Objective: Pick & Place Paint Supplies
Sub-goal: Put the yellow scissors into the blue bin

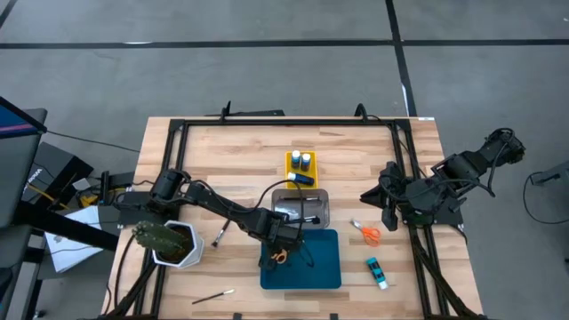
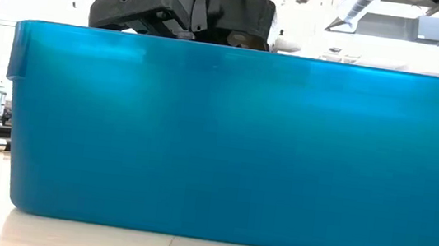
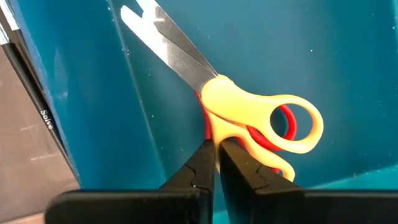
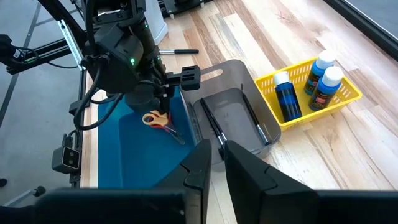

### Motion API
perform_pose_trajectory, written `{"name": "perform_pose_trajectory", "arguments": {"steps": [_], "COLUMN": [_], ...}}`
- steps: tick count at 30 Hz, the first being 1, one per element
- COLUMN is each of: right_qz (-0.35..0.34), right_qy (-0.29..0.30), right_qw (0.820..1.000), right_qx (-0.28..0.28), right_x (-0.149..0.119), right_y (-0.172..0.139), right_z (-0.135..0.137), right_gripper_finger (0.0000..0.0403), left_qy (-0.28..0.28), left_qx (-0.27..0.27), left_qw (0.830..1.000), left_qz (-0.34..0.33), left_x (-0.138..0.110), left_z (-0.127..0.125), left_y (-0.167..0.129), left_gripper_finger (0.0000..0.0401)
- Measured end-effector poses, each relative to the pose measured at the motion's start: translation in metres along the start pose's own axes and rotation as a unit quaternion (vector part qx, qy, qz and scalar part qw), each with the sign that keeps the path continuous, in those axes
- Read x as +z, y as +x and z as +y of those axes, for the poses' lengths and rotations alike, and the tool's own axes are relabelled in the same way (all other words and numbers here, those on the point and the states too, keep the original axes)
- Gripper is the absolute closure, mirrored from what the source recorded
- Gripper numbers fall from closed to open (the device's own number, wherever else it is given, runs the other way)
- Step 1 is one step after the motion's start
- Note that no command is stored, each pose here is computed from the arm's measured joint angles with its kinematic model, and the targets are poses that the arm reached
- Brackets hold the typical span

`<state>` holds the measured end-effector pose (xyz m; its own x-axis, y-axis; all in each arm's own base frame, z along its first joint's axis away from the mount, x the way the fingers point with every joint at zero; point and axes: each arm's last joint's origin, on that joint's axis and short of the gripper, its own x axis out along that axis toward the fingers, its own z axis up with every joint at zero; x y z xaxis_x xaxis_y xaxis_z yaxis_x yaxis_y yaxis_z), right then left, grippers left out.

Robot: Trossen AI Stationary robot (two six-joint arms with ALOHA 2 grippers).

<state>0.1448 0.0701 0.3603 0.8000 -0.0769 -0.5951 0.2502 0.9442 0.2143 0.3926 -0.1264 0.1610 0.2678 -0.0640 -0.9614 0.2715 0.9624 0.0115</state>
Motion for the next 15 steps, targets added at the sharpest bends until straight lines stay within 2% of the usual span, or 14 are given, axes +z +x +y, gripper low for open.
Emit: {"name": "perform_pose_trajectory", "arguments": {"steps": [10, 15], "right_qz": [0.0, 0.0], "right_qy": [0.0, 0.0], "right_qw": [1.0, 1.0], "right_qx": [0.0, 0.0], "right_x": [0.0, 0.0], "right_y": [0.0, 0.0], "right_z": [0.0, 0.0], "right_gripper_finger": [0.0359, 0.0359], "left_qy": [0.001, 0.001], "left_qx": [0.0, 0.0], "left_qw": [1.0, 1.0], "left_qz": [0.0, 0.0], "left_x": [0.0, 0.0], "left_z": [0.0, 0.0], "left_y": [0.0, 0.0], "left_gripper_finger": [0.0388, 0.0358]}}
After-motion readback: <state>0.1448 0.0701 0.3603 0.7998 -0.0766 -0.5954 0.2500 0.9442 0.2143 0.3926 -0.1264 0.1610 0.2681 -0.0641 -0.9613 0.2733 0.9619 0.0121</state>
